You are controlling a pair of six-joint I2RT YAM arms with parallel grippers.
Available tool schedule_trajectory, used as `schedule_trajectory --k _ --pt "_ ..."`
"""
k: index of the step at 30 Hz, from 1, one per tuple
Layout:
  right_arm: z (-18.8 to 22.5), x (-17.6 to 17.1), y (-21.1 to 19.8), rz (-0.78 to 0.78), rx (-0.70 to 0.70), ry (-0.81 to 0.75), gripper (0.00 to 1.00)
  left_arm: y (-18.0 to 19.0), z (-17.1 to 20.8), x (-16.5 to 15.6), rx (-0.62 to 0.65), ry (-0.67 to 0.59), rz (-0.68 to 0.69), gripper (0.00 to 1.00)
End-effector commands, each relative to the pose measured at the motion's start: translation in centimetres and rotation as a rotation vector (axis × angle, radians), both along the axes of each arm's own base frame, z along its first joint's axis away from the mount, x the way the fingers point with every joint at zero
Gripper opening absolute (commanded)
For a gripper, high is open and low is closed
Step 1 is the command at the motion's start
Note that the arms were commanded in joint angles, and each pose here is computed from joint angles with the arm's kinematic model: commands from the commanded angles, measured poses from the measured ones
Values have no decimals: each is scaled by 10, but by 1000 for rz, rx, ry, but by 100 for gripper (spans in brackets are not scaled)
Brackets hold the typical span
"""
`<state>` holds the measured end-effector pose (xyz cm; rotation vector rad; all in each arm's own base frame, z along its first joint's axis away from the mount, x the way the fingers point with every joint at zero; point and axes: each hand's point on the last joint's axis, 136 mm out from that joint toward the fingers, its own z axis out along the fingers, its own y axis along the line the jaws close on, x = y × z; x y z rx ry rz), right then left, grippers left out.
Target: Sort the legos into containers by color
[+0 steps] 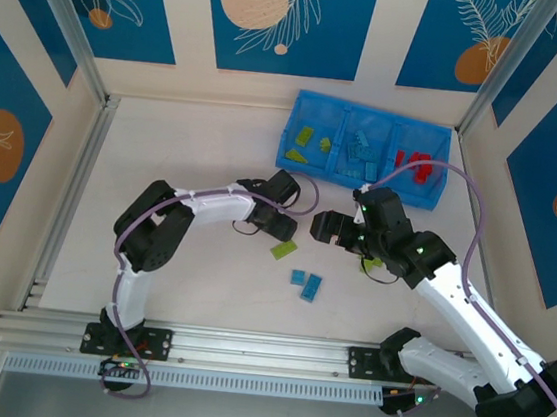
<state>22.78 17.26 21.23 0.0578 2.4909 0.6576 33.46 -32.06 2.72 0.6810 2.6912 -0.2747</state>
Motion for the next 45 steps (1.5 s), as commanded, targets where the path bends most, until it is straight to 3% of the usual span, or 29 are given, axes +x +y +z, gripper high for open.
schedule_trajectory --k 1,6,11,21,25,28,31,37,43,45 --pt "11 -4 5 31 16 -17 94 8 -3 -4 45 16 -30 60" --pt "18 -3 3 20 19 -42 93 -3 61 10 -53 -120 -40 61" --pt "16 1 0 6 2 -54 94 -13 125 58 -66 -324 -28 66" --pt "10 -8 -8 -17 8 -43 94 -37 154 199 -90 -535 52 67" --pt "3 -15 -19 -35 -28 -13 94 -55 162 224 -101 -608 -2 68" --pt "1 -21 -24 -44 -25 -6 94 -61 168 231 -110 -648 -22 75" --pt "-1 -25 -26 -59 -10 -5 94 -60 179 227 -120 -648 -16 86" --pt "-12 -18 -34 -164 -4 21 92 -54 227 189 -240 -590 -16 92" --pt "-32 -5 -48 -304 -52 95 93 -28 282 93 -439 -650 -70 95" --pt "-42 2 -46 -326 -50 133 93 -15 280 51 -468 -644 -126 97"
